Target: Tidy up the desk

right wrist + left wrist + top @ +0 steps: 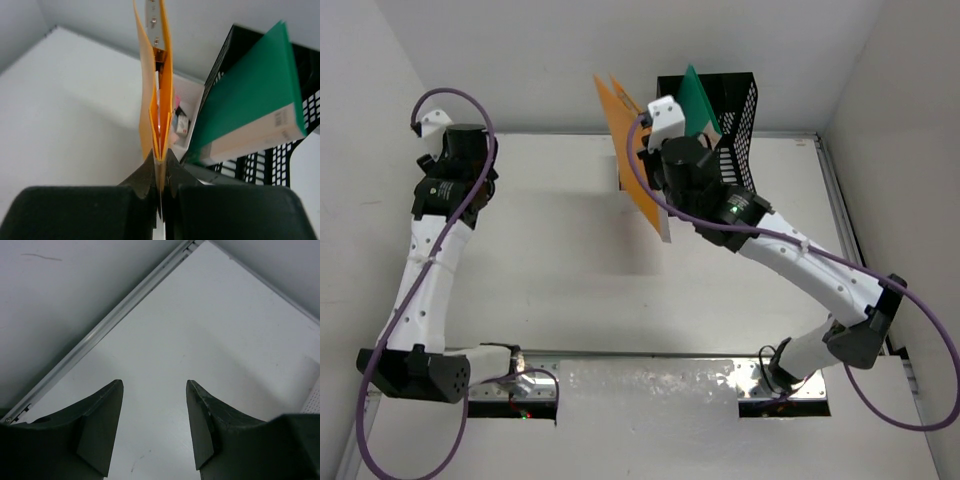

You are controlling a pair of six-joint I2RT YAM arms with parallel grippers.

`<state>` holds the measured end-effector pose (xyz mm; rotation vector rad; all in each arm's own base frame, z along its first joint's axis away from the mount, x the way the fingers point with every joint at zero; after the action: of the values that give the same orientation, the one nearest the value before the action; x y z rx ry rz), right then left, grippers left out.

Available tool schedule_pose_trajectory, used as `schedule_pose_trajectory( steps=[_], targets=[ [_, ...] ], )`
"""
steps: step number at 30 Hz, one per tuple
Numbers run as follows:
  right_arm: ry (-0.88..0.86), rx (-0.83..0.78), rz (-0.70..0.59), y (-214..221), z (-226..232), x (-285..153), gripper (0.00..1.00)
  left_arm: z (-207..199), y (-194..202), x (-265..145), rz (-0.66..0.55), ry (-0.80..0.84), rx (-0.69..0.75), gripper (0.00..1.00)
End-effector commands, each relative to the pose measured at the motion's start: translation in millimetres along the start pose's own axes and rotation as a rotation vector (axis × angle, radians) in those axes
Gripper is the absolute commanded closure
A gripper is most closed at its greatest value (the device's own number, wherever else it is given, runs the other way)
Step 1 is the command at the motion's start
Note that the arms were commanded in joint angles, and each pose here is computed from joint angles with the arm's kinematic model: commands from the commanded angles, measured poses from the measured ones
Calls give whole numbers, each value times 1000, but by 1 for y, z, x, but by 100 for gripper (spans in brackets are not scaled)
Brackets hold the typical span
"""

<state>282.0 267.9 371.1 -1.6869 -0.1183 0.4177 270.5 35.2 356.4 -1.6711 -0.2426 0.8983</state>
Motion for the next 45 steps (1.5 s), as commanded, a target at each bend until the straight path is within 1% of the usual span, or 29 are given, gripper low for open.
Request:
schedule_pose_trajectory(
  steps=[1,8,10,13,16,23,27,29,30,33,34,35,36,39,45],
  targets=[
    [90,126,-223,-75,-35,-20,100,-2,1,4,-2,11,-2,49],
    [246,152,-300,-92,-65,-20,100,-8,7,9,21,31,12,49],
    [309,143,-301,-87,-75,-15,100,-10,9,11,28,39,13,49],
    [358,170,-319,-87,-91,-10,100,-11,13,13,38,43,20,49],
    [391,202,-351,-92,-101,-8,100,-10,15,14,40,37,26,50],
    [455,199,-367,-91,-116,0,100,-10,15,15,39,26,30,50],
    [484,214,-339,-70,-129,18,100,-10,16,16,43,23,35,50],
    [464,223,-325,-60,-131,29,100,-10,16,16,45,25,37,50],
    [474,232,-302,-45,-137,39,100,-10,18,18,49,22,42,50],
    [430,257,-333,-24,-141,57,100,-11,20,18,55,27,48,50],
    [389,254,-351,-20,-140,62,100,-11,20,19,57,28,51,50],
    [373,253,-342,-8,-137,68,100,-11,21,19,59,25,55,50],
    [358,264,-367,-9,-137,71,100,-10,22,19,60,21,57,50],
    [308,241,-361,1,-131,91,100,-9,25,20,63,11,66,50],
    [224,228,-424,-1,-123,107,100,-8,30,22,72,4,79,50]
  ],
)
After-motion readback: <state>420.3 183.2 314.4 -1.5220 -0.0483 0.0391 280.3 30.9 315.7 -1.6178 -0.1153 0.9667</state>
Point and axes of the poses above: each gripper's point midway between its finger pads, its own x axis out along the fingers, its own z axis along the line the jaws close on, y = z × x, the point moved 7 cm from there along -x, back along the fingers, and after that the axes turned 2 degrees about x, right-handed, at the moved point
